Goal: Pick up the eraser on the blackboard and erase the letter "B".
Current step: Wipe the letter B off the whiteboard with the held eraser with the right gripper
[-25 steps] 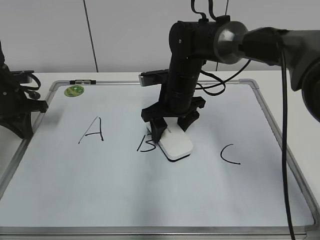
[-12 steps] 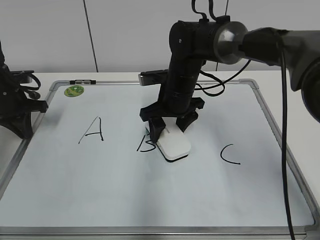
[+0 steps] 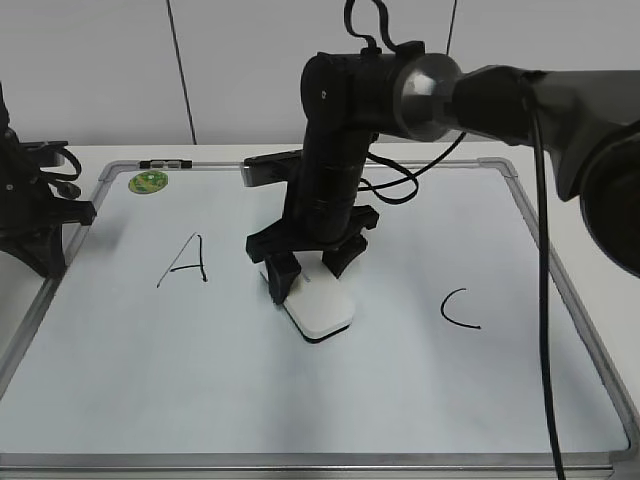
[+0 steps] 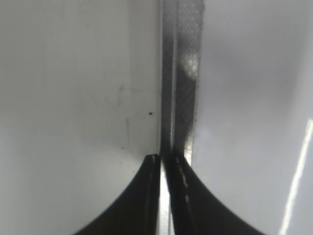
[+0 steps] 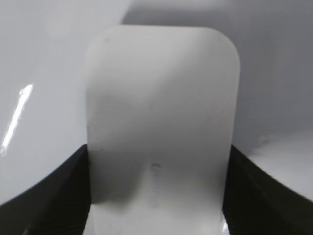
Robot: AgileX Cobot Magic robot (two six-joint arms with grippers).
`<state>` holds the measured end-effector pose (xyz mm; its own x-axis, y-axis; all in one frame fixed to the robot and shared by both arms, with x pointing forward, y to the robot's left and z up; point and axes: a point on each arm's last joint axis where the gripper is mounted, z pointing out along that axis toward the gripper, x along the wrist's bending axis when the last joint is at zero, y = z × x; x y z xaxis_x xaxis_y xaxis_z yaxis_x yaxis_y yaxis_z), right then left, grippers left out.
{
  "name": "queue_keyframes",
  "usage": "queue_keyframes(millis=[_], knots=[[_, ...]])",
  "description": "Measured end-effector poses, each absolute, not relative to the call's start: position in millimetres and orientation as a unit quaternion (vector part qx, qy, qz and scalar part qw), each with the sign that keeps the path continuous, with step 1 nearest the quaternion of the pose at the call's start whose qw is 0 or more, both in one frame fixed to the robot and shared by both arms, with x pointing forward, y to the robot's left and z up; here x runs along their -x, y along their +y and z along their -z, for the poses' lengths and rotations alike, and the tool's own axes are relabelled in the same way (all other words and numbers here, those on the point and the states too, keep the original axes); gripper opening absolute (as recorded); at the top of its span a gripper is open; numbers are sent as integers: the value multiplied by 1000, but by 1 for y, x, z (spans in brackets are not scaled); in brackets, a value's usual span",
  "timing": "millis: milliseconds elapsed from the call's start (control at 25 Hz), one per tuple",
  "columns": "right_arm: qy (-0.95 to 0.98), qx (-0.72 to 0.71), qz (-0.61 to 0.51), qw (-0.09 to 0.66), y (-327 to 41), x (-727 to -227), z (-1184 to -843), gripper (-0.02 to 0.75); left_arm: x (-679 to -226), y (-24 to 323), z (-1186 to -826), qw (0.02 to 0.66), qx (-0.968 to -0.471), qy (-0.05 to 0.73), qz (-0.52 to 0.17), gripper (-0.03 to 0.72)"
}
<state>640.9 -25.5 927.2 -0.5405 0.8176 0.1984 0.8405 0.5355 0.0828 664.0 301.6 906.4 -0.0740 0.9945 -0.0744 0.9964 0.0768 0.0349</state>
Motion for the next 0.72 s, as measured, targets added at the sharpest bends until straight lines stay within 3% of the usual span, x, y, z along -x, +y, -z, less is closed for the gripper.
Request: queue_keyframes(millis=[280, 720], knots=[[-884, 454, 85, 75, -5, -626, -927, 529, -664, 302, -906, 39, -679, 733, 13, 31], [-883, 460, 71, 52, -4, -625, -926, 529, -664, 302, -906, 39, -679, 733, 13, 31]])
